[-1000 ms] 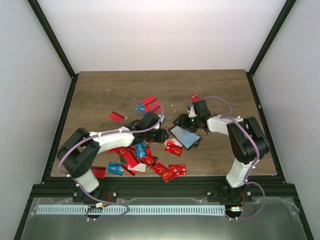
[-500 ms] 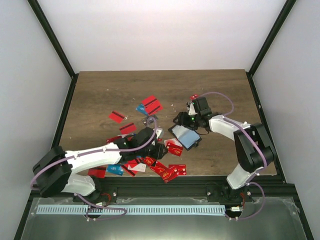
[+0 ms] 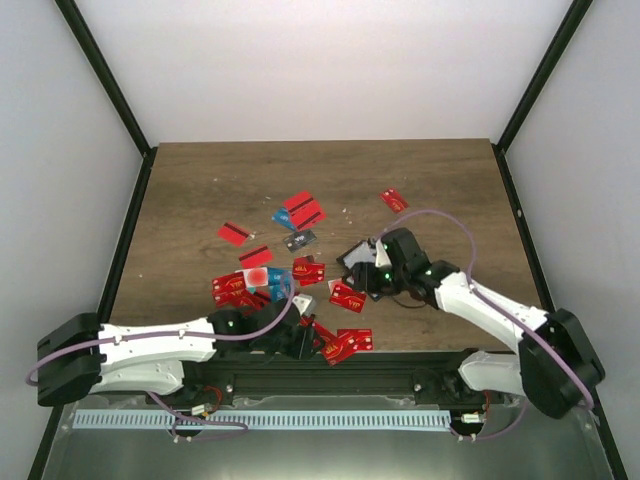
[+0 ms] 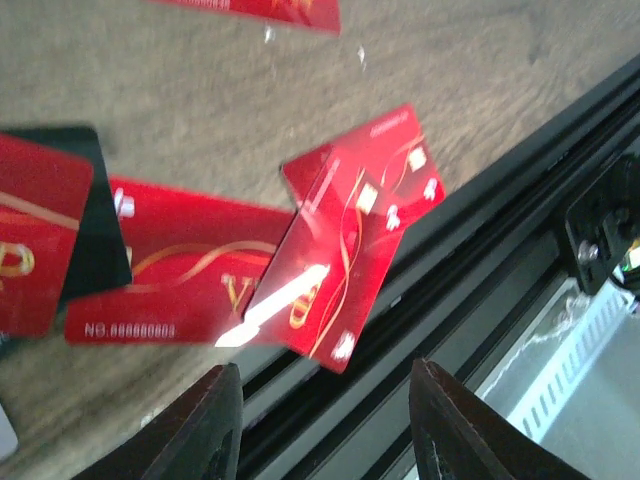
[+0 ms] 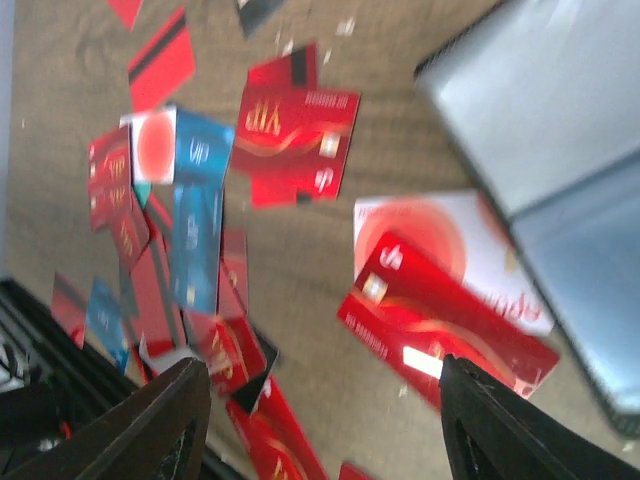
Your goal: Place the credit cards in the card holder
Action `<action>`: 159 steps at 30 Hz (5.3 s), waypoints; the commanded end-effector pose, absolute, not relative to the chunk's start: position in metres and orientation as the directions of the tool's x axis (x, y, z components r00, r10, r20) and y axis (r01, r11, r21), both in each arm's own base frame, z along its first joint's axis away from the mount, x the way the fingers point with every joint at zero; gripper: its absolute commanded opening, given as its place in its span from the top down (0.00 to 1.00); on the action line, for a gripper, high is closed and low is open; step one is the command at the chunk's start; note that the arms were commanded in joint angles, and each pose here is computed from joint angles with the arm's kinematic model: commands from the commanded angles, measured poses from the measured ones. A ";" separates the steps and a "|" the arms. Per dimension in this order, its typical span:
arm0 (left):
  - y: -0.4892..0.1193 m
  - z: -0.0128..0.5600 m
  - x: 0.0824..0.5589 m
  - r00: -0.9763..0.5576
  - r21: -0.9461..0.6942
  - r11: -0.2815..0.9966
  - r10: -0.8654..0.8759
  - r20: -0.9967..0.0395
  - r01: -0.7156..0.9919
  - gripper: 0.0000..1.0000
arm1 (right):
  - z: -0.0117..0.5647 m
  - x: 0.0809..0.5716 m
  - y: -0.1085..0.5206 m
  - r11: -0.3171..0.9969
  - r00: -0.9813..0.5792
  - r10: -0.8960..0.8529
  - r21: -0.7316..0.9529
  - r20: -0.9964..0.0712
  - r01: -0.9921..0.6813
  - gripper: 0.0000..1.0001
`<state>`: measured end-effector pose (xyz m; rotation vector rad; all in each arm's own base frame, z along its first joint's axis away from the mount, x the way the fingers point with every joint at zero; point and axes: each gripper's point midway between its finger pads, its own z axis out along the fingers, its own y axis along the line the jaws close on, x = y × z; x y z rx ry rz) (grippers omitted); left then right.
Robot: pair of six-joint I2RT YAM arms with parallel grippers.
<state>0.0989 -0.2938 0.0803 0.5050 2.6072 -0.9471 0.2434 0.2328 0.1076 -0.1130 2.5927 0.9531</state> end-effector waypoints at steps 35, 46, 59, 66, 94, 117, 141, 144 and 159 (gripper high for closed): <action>-0.323 0.018 0.066 -0.959 -0.718 0.640 0.126 -0.255 0.275 0.48 | 0.026 0.116 0.236 0.784 -0.975 -0.137 0.582 -0.177 -0.216 0.35; -0.336 0.020 0.076 -0.958 -0.721 0.641 0.087 -0.273 0.263 0.57 | 0.021 0.114 0.233 0.789 -0.976 -0.139 0.576 -0.168 -0.212 0.35; -0.338 0.043 0.087 -0.941 -0.730 0.620 0.040 -0.335 0.286 0.69 | 0.019 0.113 0.233 0.789 -0.977 -0.138 0.578 -0.165 -0.209 0.35; -0.343 0.046 0.092 -0.936 -0.722 0.626 0.036 -0.349 0.294 0.74 | 0.020 0.114 0.234 0.788 -0.977 -0.137 0.580 -0.165 -0.208 0.35; -0.304 0.208 0.164 -0.725 -0.807 0.489 -0.417 -0.549 0.331 0.96 | 0.215 0.168 0.230 0.386 -0.764 0.428 0.862 -0.483 -0.329 0.17; -0.307 0.299 0.172 -0.651 -0.852 0.257 -0.555 -0.517 0.456 0.95 | 0.300 0.171 0.261 0.086 -0.719 0.499 0.853 -0.484 -0.515 0.46; -0.314 0.296 0.166 -0.652 -0.792 0.328 -0.451 -0.610 0.514 0.76 | 0.316 0.182 0.261 0.035 -0.728 0.424 0.813 -0.539 -0.581 0.99; -0.301 0.301 0.169 -0.600 -0.717 0.423 -0.394 -0.696 0.555 0.50 | 0.314 0.190 0.253 0.101 -0.699 0.378 0.777 -0.608 -0.622 0.99; -0.288 0.316 0.139 -0.454 -0.398 0.443 0.024 -0.891 0.804 0.29 | 0.292 0.145 0.252 -0.043 -0.570 0.013 0.569 -0.821 -0.821 0.99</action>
